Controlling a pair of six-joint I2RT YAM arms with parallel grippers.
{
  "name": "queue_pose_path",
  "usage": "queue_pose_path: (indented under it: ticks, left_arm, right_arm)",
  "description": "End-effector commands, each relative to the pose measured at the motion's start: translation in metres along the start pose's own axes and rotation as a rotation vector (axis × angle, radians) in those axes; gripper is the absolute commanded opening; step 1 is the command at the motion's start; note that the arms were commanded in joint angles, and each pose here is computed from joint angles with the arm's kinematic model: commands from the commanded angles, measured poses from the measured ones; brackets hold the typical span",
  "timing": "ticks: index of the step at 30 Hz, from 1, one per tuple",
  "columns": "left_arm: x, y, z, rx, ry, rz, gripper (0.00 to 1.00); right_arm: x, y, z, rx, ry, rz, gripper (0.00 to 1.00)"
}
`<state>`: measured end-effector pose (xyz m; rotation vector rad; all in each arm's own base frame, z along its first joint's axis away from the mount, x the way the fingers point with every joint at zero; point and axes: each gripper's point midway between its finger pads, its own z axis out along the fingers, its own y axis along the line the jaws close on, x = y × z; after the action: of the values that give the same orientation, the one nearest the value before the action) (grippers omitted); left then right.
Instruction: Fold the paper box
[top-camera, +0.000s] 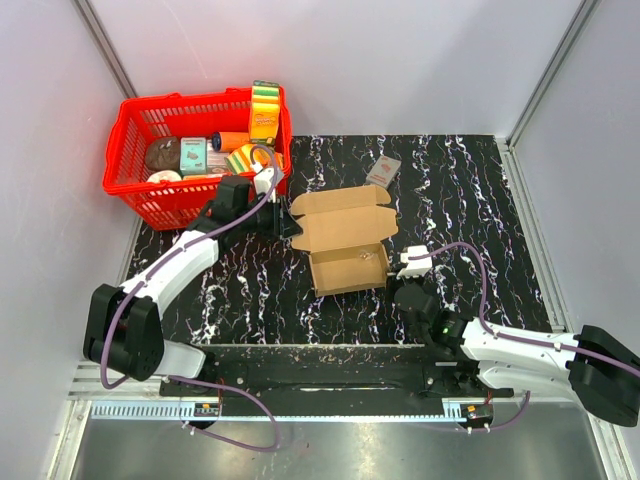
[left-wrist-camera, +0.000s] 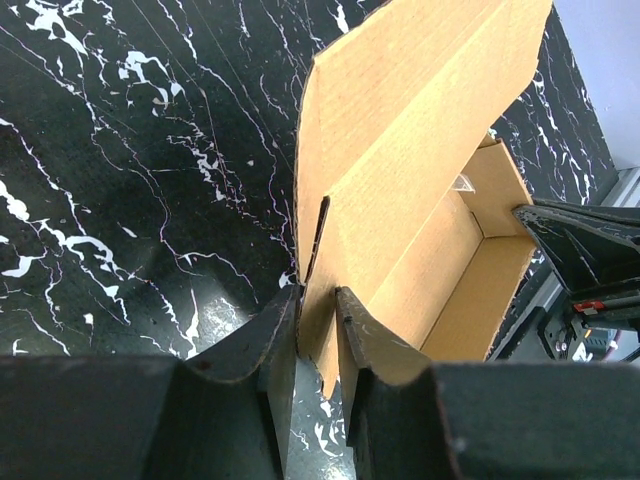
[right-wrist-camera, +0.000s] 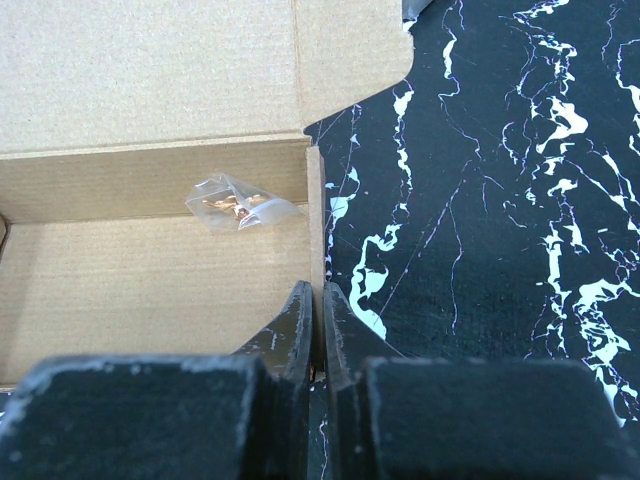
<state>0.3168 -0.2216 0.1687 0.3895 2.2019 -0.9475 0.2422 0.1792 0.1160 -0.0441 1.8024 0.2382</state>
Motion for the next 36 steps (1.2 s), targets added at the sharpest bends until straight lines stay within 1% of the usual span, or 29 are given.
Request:
queue_pose_path:
  ticks: [1, 4, 7, 8, 9, 11, 13, 15, 16, 19, 20, 21, 23, 27, 32, 33, 34, 35, 36]
  left_arm:
    - [-0.036, -0.014, -0.002, 0.046, -0.091, 0.05, 0.25]
    - [-0.038, -0.016, -0.002, 0.055, -0.092, 0.051, 0.25]
    - [-0.036, -0.017, -0.002, 0.061, -0.087, 0.05, 0.15]
    - [-0.035, -0.017, -0.002, 0.064, -0.086, 0.05, 0.08]
    - [-0.032, -0.017, -0.001, 0.067, -0.082, 0.048, 0.05]
    - [-0.03, -0.017, -0.001, 0.07, -0.084, 0.046, 0.01]
    - [-0.026, -0.016, 0.0, 0.076, -0.082, 0.044, 0.0]
    - [-0.022, -0.015, 0.001, 0.075, -0.08, 0.043, 0.0]
    - [-0.02, -0.014, 0.001, 0.077, -0.08, 0.043, 0.0]
    - [-0.011, -0.01, 0.004, 0.051, -0.075, 0.066, 0.0]
    - [-0.009, -0.011, 0.004, 0.045, -0.075, 0.076, 0.0]
    - [-0.002, -0.008, 0.007, 0.027, -0.073, 0.093, 0.0]
    - [0.001, -0.009, 0.007, 0.027, -0.089, 0.107, 0.0]
    - [0.012, -0.015, 0.006, 0.088, -0.166, 0.119, 0.0]
    - [0.027, -0.011, 0.004, 0.093, -0.179, 0.154, 0.0]
    - [0.03, -0.011, 0.004, 0.098, -0.188, 0.166, 0.0]
    - [0.032, -0.011, 0.004, 0.099, -0.193, 0.173, 0.0]
    - [0.031, -0.012, 0.003, 0.101, -0.205, 0.181, 0.0]
    - [0.035, -0.011, 0.003, 0.102, -0.2, 0.184, 0.0]
  right_arm:
    - [-0.009, 0.009, -0.001, -0.031, -0.026, 0.032, 0.0]
    - [-0.008, 0.009, -0.001, -0.03, -0.025, 0.033, 0.0]
    - [-0.008, 0.008, -0.001, -0.028, -0.026, 0.033, 0.0]
    - [-0.009, 0.009, -0.001, -0.029, -0.026, 0.036, 0.01]
    - [-0.009, 0.008, -0.001, -0.028, -0.028, 0.037, 0.07]
    - [-0.009, 0.008, -0.002, -0.026, -0.029, 0.037, 0.09]
    - [-0.009, 0.007, -0.002, -0.025, -0.03, 0.04, 0.12]
    - [-0.009, 0.008, -0.001, -0.025, -0.03, 0.04, 0.19]
    - [-0.01, 0.008, -0.001, -0.027, -0.031, 0.042, 0.31]
    - [-0.018, 0.011, -0.002, -0.039, -0.048, 0.049, 0.47]
    - [-0.021, 0.013, -0.002, -0.046, -0.054, 0.052, 0.55]
    - [-0.026, 0.014, -0.004, -0.054, -0.064, 0.052, 0.58]
    - [-0.039, 0.019, -0.004, -0.071, -0.086, 0.054, 0.63]
    - [-0.067, 0.019, -0.01, -0.066, -0.123, 0.038, 0.69]
    - [-0.107, 0.023, -0.017, -0.078, -0.164, 0.01, 0.71]
    - [-0.1, 0.019, -0.011, -0.061, -0.113, -0.029, 0.74]
    - [-0.115, 0.025, -0.009, -0.074, -0.106, -0.015, 0.78]
    - [-0.099, 0.03, -0.007, -0.125, -0.008, -0.06, 0.82]
    - [-0.091, 0.023, 0.005, -0.102, 0.064, -0.059, 0.87]
